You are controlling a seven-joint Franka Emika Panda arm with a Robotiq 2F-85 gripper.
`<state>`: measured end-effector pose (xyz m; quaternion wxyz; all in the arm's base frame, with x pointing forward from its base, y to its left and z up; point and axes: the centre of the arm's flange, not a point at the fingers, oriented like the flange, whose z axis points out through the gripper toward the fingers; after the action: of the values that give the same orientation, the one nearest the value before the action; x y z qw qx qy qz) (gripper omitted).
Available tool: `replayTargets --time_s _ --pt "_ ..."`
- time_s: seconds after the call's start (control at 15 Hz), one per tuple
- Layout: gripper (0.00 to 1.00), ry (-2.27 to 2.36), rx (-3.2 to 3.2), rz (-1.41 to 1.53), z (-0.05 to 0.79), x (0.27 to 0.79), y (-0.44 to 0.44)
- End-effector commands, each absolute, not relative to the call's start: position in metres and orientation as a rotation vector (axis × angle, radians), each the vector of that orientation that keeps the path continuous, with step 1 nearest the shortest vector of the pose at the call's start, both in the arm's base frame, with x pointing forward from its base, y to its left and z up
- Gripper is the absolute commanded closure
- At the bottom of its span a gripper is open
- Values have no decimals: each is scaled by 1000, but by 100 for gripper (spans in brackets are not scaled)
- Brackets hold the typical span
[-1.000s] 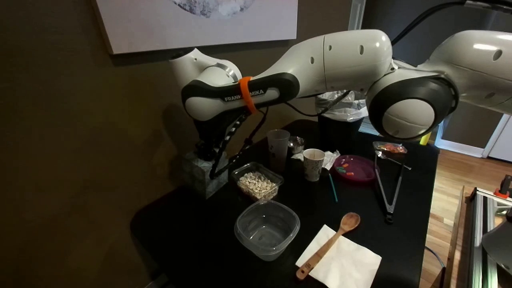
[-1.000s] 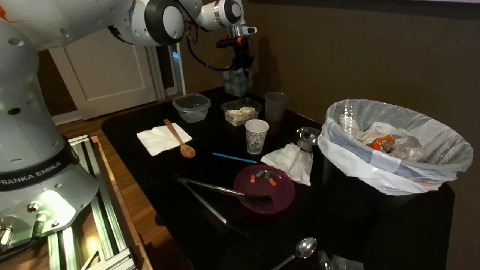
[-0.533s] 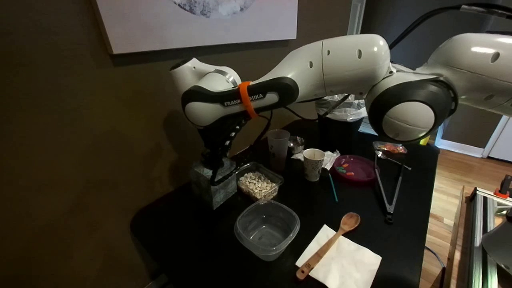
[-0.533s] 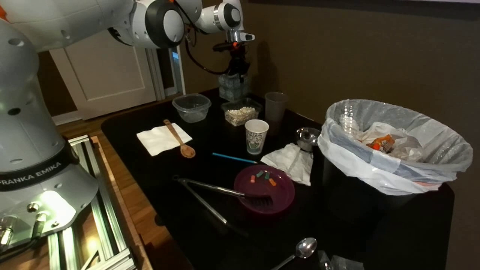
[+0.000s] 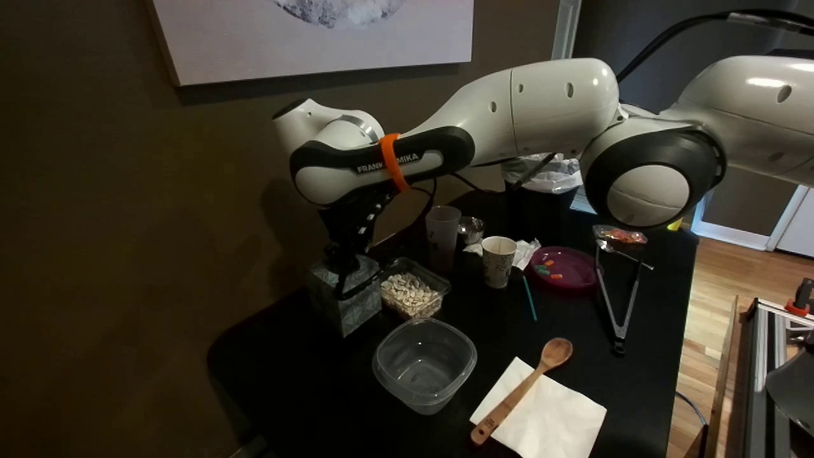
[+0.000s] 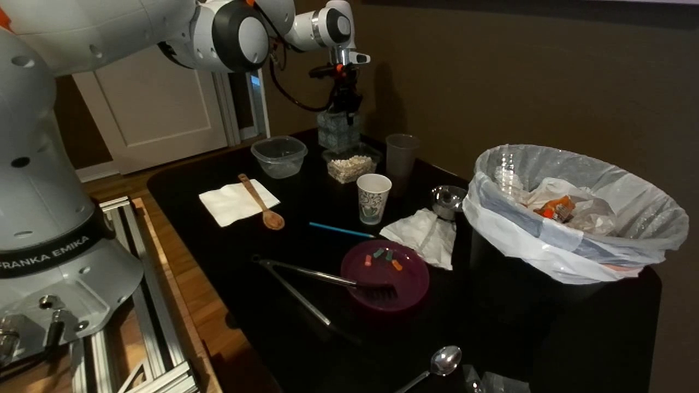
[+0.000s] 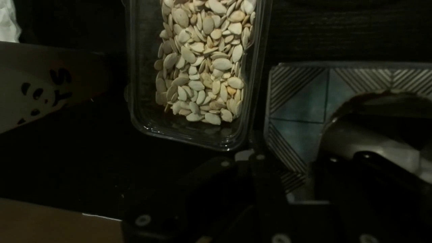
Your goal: Move the box of tissues closer to the wall
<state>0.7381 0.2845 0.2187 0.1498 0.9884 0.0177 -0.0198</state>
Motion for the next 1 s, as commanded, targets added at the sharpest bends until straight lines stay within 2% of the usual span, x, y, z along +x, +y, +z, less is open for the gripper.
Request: replayTargets --time_s 0.0,0.13,0.67,0.93 --pt "69 32 2868 -81 212 806 316" --pt "62 29 2876 -85 212 806 316" --pt "2 9 2922 -19 230 795 311" --pt "0 14 2942 134 263 761 305"
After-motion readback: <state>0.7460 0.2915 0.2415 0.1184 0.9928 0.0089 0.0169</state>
